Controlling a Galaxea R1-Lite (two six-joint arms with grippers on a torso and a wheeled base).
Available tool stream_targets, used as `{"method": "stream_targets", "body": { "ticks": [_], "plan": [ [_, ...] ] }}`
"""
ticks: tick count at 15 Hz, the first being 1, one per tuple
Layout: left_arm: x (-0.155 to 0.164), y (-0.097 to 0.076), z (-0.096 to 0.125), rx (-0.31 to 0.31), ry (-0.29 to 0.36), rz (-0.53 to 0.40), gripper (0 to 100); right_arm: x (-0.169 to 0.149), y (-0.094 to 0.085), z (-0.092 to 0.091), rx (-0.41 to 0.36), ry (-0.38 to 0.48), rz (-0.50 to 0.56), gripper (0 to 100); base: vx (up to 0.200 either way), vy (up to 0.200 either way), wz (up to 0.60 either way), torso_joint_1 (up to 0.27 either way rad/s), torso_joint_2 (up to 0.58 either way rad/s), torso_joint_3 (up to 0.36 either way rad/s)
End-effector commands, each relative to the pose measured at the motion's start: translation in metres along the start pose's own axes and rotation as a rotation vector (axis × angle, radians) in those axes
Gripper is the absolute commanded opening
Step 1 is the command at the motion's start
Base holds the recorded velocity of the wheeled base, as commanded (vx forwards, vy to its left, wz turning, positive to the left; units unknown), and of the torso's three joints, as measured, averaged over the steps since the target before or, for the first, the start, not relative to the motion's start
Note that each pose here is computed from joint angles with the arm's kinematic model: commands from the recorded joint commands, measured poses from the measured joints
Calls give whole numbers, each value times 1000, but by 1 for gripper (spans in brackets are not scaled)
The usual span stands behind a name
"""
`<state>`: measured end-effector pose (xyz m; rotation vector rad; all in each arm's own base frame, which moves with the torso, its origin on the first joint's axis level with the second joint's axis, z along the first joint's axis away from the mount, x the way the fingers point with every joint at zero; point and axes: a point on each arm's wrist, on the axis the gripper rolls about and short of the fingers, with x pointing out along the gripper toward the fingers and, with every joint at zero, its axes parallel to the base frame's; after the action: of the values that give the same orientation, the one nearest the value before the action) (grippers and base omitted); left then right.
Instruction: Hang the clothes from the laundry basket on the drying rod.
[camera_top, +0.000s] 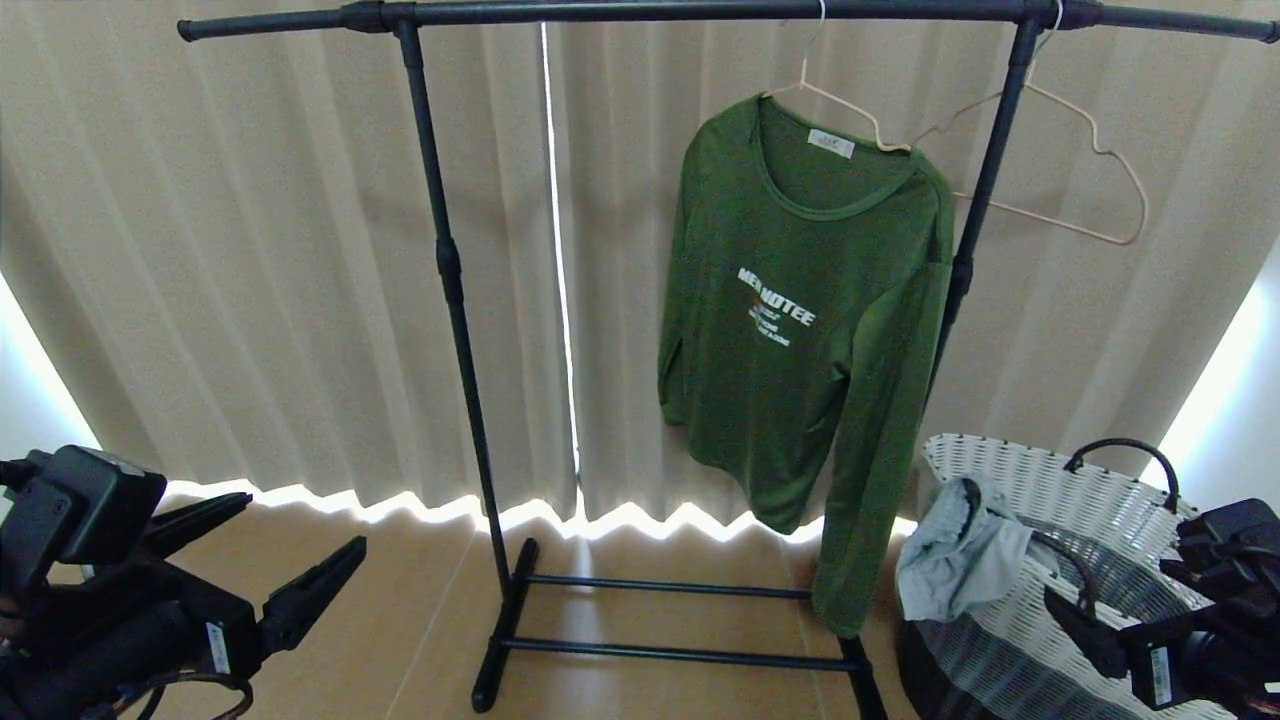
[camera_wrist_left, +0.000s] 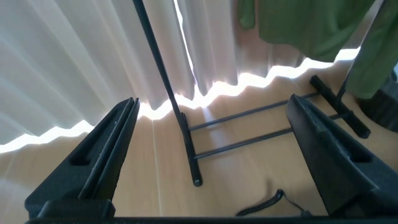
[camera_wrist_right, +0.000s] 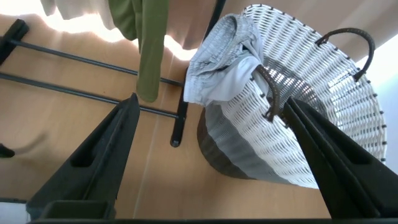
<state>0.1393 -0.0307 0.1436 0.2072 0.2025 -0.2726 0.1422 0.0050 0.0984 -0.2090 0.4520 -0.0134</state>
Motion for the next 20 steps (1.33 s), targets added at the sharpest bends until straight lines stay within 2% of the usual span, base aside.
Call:
{"method": "stream_targets", "body": {
  "ticks": [1,6,12,20],
  "plan": [
    [-1,0,0,0,0,0,100,0,0,0,-12,0,0,100,0,0,0,-17,56,46],
    [-1,0,-1,2,-1,1,100,0,0,-2,-22,8,-3,100,0,0,0,0,0,0],
    [-2,0,-2,6,3,2,100,3,2,-10,-31,91,13,100,0,0,0,0,0,0],
    [-7,-1,-4,40,-6,2,100,2,1,-9,-29,83,10,100,0,0,0,0,0,0]
  ]
}}
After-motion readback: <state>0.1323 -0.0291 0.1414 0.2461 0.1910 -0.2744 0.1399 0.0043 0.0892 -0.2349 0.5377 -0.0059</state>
